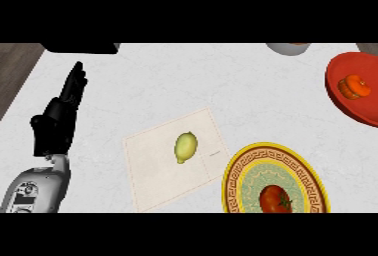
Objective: Pick the squash from the plate and place it in the bowl
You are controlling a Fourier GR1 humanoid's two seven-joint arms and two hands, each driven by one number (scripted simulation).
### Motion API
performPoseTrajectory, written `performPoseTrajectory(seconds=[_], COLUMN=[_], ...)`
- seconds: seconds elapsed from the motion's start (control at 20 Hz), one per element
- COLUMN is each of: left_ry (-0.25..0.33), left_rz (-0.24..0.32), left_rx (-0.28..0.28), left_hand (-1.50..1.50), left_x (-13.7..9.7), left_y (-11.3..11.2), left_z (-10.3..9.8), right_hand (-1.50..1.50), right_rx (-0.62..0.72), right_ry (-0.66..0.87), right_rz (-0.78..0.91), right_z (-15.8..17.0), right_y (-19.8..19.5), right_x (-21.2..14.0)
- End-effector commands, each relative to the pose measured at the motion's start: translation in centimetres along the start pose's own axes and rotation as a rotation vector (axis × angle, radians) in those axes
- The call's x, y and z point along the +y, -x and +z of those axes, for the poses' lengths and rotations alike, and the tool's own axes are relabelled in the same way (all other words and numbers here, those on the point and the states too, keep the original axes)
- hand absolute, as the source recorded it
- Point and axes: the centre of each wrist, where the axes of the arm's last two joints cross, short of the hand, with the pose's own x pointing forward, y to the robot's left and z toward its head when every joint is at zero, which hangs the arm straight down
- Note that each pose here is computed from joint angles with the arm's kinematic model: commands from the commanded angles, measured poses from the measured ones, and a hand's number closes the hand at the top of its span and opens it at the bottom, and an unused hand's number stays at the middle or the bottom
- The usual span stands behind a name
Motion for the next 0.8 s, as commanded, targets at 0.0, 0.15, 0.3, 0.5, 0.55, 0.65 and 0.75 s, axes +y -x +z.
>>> performPoseTrajectory(seconds=[0.0,0.15,0.3,0.5,0.55,0.65,0.75], left_ry=[-0.023,-0.021,-0.011,-0.013,-0.012,-0.005,-0.021], left_rz=[0.001,-0.015,0.000,0.011,-0.009,0.002,-0.001], left_rx=[0.011,-0.001,0.012,0.006,0.022,0.023,0.009], left_hand=[0.00,0.00,0.00,0.00,0.00,0.00,0.00], left_x=[0.6,1.1,1.2,0.8,0.7,-0.2,-0.4], left_y=[0.6,-0.4,0.9,0.7,-0.2,0.5,-0.2], left_z=[-0.4,-1.3,0.2,0.6,0.7,0.5,-1.1], right_hand=[-1.50,-1.50,-1.50,-1.50,-1.50,-1.50,-1.50], right_rx=[-0.035,-0.023,-0.040,-0.063,-0.044,-0.061,-0.078], right_ry=[-0.024,-0.082,-0.116,-0.124,-0.129,-0.126,-0.128], right_rz=[-0.103,-0.119,-0.103,-0.135,-0.125,-0.144,-0.150], right_z=[0.8,2.7,4.3,5.8,6.1,5.9,5.7], right_y=[0.2,1.5,2.9,3.7,3.9,4.0,4.1], right_x=[-2.6,-4.5,-4.6,-5.9,-6.3,-5.4,-4.5])
